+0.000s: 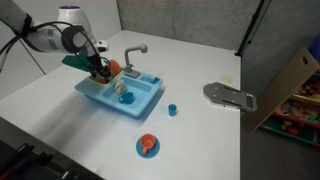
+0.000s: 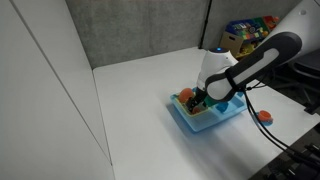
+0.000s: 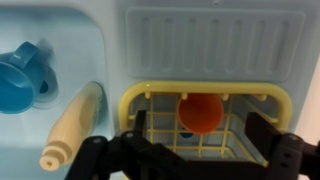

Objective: Remove the orange cup from the drying rack, put it on the table and then put the blue cup in the drying rack

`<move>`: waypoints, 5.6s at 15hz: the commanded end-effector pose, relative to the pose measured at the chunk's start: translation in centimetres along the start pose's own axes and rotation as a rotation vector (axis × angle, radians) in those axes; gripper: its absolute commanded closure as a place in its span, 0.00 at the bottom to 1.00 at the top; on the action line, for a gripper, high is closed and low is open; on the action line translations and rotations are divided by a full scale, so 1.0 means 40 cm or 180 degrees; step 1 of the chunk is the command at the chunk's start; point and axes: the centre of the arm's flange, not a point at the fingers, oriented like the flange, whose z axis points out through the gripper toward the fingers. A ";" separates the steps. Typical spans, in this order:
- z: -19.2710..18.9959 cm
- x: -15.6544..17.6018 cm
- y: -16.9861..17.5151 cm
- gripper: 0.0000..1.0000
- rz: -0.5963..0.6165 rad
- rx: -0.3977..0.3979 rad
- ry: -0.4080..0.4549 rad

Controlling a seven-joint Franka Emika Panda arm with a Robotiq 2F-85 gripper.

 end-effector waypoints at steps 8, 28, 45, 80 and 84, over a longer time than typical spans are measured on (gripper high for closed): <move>0.035 0.008 -0.031 0.20 -0.0162 -0.0028 0.0003; -0.137 0.064 0.051 0.84 0.0088 0.0013 0.0220; -0.348 -0.023 0.310 0.84 0.0598 -0.0149 -0.0232; -0.161 -0.069 0.881 0.59 0.2125 -0.0302 -0.0458; -0.159 -0.065 0.887 0.84 0.2183 -0.0330 -0.0413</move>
